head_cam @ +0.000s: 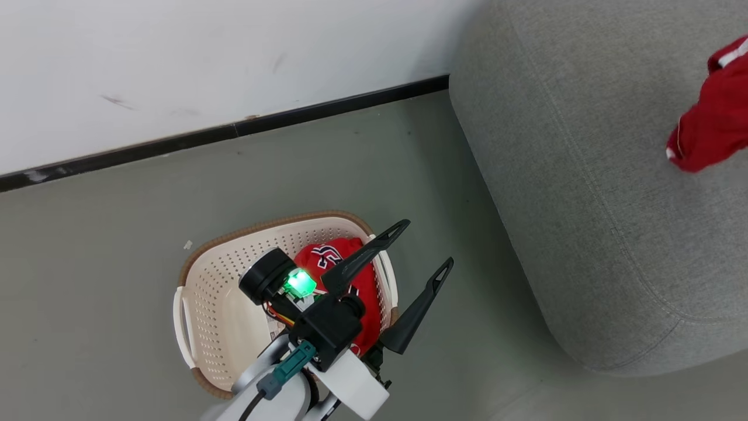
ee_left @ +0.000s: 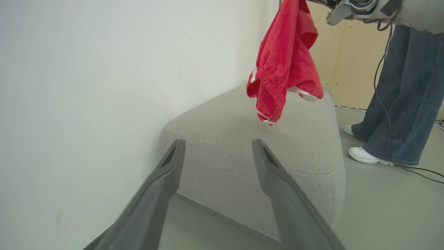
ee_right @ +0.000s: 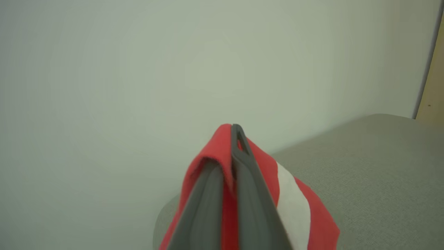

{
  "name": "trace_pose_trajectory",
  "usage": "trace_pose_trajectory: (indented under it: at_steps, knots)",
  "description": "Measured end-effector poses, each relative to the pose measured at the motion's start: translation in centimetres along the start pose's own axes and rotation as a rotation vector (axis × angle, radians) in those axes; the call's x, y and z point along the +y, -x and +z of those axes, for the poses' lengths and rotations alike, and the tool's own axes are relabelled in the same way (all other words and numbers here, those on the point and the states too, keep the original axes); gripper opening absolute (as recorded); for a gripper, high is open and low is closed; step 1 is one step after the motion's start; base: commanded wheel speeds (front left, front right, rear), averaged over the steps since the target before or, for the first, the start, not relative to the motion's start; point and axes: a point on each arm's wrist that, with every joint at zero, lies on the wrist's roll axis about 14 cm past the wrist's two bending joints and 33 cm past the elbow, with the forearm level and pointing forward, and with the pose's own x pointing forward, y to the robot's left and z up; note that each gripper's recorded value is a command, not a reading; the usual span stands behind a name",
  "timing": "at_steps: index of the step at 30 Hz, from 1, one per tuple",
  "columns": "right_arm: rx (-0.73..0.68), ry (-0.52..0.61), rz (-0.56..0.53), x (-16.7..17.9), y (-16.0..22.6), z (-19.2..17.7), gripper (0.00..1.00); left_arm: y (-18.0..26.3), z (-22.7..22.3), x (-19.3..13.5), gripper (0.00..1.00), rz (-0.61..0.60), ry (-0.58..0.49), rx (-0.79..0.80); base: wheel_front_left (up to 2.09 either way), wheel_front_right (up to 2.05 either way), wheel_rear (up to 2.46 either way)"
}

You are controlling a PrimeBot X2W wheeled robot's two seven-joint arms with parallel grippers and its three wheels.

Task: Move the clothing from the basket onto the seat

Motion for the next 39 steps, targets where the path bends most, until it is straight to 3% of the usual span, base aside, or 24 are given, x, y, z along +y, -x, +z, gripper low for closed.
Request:
trace_pose_trajectory:
  at_steps: [8, 13, 19, 30, 31, 33, 34, 35, 39]
  knots:
    - [-0.013, 0.024, -0.047, -0.9, -1.6, -2.0, 0.0, -0.2, -0.8, 1.1, 1.0, 0.005, -0.001, 0.015, 0.0, 0.0, 0.0]
    - [0.1, 0.056, -0.043, -0.2, -1.3, -6.9, 0.0, -0.3, -1.7, 1.4, 1.0, -0.006, 0.005, 0.043, 0.0, 0.0, 0.0]
    - [0.261, 0.004, -0.038, 1.9, 0.9, -14.2, 0.0, 0.0, -3.0, 1.8, 1.0, -0.006, 0.018, 0.078, 0.0, 0.0, 0.0]
    - [0.368, 0.011, 0.021, 4.8, 2.0, -19.2, 0.02, -0.3, -4.0, 3.2, 1.0, 0.008, 0.024, 0.082, 0.0, 0.0, 0.0]
    - [0.377, 0.02, 0.031, 5.0, 2.2, -19.5, 0.27, -0.4, -4.0, 3.3, 1.0, 0.007, 0.026, 0.082, 0.0, 0.0, 0.0]
    - [0.391, 0.021, 0.038, 5.2, 2.5, -20.1, 0.61, -0.4, -4.2, 3.5, 1.0, 0.011, 0.028, 0.083, 0.0, 0.0, 0.0]
    - [0.398, 0.021, 0.042, 5.4, 2.7, -20.3, 0.9, -0.4, -4.2, 3.6, 1.0, 0.013, 0.029, 0.084, 0.0, 0.0, 0.0]
    - [0.405, 0.023, 0.049, 5.6, 3.0, -20.6, 1.0, -0.4, -4.3, 3.7, 1.0, 0.016, 0.028, 0.085, 0.0, 0.0, 0.0]
    - [0.419, 0.027, 0.06, 5.9, 3.7, -21.0, 1.0, -0.4, -4.6, 4.0, 1.0, 0.021, 0.029, 0.092, 0.0, 0.0, 0.0]
